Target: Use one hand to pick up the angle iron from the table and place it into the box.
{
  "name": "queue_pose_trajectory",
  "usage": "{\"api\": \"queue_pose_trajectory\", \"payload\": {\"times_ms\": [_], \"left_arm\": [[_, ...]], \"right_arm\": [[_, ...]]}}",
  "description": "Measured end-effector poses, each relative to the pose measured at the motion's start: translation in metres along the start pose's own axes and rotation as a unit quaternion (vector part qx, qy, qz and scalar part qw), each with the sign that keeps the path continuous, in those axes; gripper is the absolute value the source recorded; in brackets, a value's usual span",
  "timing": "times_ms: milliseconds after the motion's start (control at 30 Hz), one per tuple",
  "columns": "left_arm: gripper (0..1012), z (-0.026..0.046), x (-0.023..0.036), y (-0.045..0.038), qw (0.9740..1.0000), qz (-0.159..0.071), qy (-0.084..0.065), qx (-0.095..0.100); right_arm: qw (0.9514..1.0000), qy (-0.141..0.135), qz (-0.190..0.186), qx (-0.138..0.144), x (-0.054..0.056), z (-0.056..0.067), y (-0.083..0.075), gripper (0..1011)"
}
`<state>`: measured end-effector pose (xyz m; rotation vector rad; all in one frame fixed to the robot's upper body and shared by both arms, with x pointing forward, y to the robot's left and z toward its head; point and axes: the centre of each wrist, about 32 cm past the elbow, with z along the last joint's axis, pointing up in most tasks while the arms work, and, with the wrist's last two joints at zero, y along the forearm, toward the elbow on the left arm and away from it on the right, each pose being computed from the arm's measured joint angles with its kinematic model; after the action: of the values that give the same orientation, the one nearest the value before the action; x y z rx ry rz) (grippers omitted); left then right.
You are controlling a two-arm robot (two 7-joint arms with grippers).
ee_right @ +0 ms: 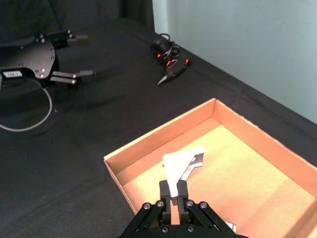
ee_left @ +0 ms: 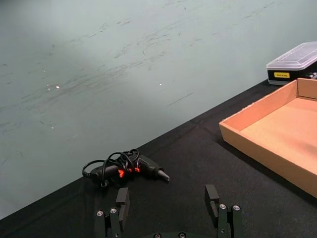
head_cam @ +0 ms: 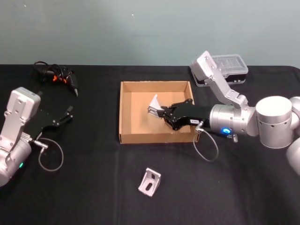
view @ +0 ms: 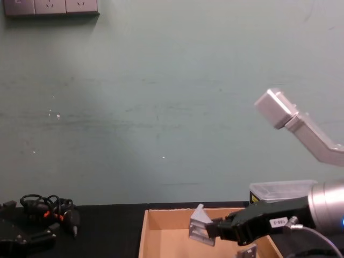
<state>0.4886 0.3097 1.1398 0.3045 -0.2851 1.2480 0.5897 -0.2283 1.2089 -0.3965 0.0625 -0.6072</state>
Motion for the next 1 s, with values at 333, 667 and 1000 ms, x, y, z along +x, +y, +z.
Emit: {"api": "queue_pose_trajectory", "payload": {"times_ms": [333,667,1000], "left_arm": [[1000,0.0000,0.0000,0.0000,1.0000,0.000,0.000,0.000],[1000,0.0000,0.0000,0.0000,1.0000,0.000,0.000,0.000],[1000,0.0000,0.0000,0.0000,1.0000,0.000,0.000,0.000]], "right_arm": [[0.9996,-0.011,0.014,-0.023,0.0001,-0.0046,0.0091,86],[0.9994,-0.015,0.016,-0.027,-0.0009,-0.0084,0.0085,221],[0.9996,-0.025,0.008,-0.013,-0.0004,-0.0099,0.0004,530]]}}
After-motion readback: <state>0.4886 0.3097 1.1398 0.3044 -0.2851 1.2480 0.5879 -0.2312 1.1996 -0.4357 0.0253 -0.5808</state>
